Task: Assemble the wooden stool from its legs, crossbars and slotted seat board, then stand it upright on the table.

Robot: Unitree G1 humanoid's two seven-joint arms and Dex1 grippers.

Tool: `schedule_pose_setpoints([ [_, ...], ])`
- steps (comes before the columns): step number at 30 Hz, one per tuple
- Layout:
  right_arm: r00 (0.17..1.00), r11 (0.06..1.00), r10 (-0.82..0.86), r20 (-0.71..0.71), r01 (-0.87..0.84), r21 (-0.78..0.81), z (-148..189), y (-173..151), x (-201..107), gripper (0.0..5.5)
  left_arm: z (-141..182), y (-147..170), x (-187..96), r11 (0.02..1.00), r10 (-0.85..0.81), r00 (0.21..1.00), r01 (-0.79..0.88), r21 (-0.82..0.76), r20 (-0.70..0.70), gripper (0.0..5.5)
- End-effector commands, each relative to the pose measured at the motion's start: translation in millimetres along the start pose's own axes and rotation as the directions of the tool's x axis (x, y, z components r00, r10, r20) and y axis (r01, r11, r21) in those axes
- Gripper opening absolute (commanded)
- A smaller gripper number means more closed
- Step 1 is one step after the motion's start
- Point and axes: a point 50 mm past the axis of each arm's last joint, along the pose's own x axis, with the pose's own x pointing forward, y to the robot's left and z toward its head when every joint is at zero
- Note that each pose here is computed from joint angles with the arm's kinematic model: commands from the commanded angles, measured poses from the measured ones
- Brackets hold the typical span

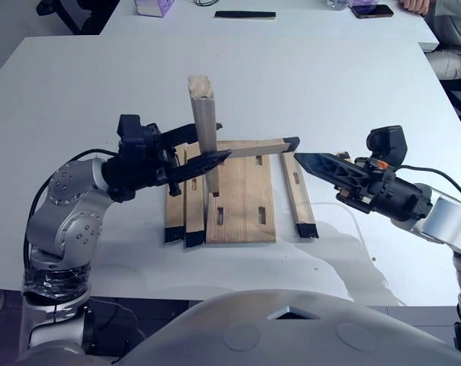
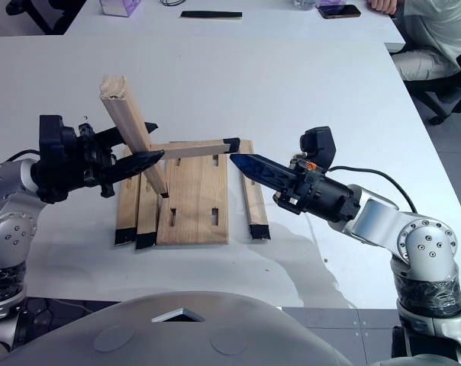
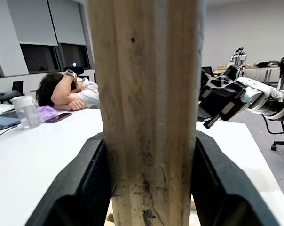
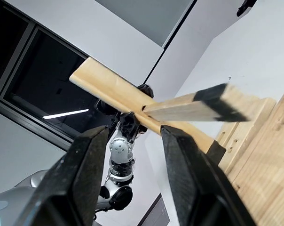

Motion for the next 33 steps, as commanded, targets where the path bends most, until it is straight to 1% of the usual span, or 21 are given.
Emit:
schedule_pose_setpoints([
  [1,1.0,1.0,-0.029,0.001,0.029,0.005,-1,-1,-1,2.06,-4,-11,-10,0.993,-0.086,0.989,0.094,-0.066,0.121,2.11],
  [4,0.999,0.999,-0.042,-0.009,0.042,0.01,-1,-3,-3,2.06,-14,-17,-18,0.986,-0.123,0.986,0.134,-0.098,0.114,2.11],
  [6,0.998,0.998,-0.053,-0.018,0.053,0.014,1,-4,-5,2.06,-20,-20,-18,0.982,-0.138,0.983,0.151,-0.111,0.12,2.11],
  [13,0.994,0.997,-0.078,-0.077,0.08,0.022,7,-10,-8,2.06,-38,-35,-14,0.98,-0.176,0.976,0.186,-0.072,0.127,2.11],
  [16,0.993,0.997,-0.074,-0.088,0.076,0.022,9,-10,-9,2.06,-37,-32,-15,0.983,-0.175,0.977,0.18,-0.031,0.12,2.11],
  [19,0.994,0.996,-0.081,-0.075,0.083,0.027,7,-10,-11,2.06,-28,-25,-16,0.981,-0.194,0.975,0.196,0.001,0.11,2.11],
  [21,0.996,0.995,-0.09,-0.025,0.091,0.027,10,-12,-12,2.06,-22,-19,-19,0.979,-0.205,0.974,0.204,0.012,0.094,2.11],
  [22,0.995,0.995,-0.093,0.023,0.092,0.028,15,-14,-14,2.06,-21,-17,-21,0.978,-0.207,0.974,0.207,0.013,0.088,2.11],
  [25,0.977,0.994,-0.113,0.18,0.111,0.022,42,-22,-25,2.06,-20,-14,-23,0.978,-0.208,0.975,0.209,0.003,0.078,2.11],
  [27,0.958,0.99,-0.137,0.251,0.136,0.021,59,-25,-34,2.06,-22,-14,-24,0.978,-0.208,0.975,0.208,-0.002,0.076,2.11],
  [29,0.945,0.986,-0.166,0.281,0.167,0.02,71,-27,-41,2.06,-25,-16,-24,0.98,-0.199,0.977,0.2,-0.001,0.077,2.11],
  [33,0.935,0.976,-0.206,0.289,0.217,-0.006,88,-28,-49,2.06,-28,-18,-24,0.985,-0.172,0.981,0.171,0.008,0.086,2.11],
])
